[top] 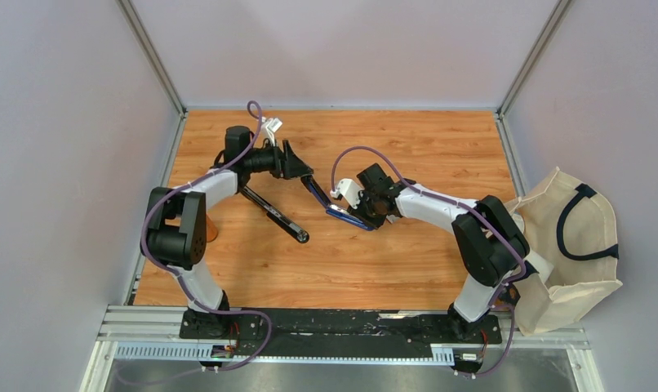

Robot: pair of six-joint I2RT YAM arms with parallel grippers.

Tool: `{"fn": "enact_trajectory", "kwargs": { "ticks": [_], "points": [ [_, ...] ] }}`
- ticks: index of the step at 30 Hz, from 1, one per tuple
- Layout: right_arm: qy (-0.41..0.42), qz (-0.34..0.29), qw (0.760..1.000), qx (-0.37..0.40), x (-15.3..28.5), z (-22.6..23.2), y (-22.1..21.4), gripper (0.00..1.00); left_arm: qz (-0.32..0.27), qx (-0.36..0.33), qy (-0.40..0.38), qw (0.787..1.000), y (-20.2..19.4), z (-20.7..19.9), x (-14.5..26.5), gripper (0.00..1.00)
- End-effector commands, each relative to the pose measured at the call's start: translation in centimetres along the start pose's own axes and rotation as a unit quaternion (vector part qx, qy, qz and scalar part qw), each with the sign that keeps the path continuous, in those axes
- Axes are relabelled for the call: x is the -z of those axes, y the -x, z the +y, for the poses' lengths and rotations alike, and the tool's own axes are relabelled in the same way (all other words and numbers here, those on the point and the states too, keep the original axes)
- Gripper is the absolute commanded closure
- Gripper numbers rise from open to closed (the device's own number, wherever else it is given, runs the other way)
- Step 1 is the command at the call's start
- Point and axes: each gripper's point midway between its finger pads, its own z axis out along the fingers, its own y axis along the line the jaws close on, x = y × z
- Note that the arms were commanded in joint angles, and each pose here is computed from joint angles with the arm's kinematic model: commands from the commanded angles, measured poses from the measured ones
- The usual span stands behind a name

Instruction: Load the staples into the stapler

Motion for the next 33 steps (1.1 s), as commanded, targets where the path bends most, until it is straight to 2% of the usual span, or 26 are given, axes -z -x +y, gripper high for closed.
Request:
{"fn": "enact_trajectory", "kwargs": {
  "ticks": [1, 17, 33],
  "points": [
    [-0.001, 0.024, 1.000, 0.018, -1.5, 0.2, -1.1, 0.88, 0.055, 0.025, -0.011, 0.998, -2.0, 0.5, -1.0, 0.13],
    [-0.004, 0.024, 1.000, 0.020, -1.5, 0.1, -1.1, 0.88, 0.006, -0.008, -0.124, 0.992, -0.1, -4.4, -0.8, 0.12],
    [-0.003, 0.028, 0.999, 0.021, -1.6, 0.2, -1.3, 0.88, -0.015, -0.019, -0.175, 0.984, 1.1, -6.9, -0.4, 0.12]
  ]
}}
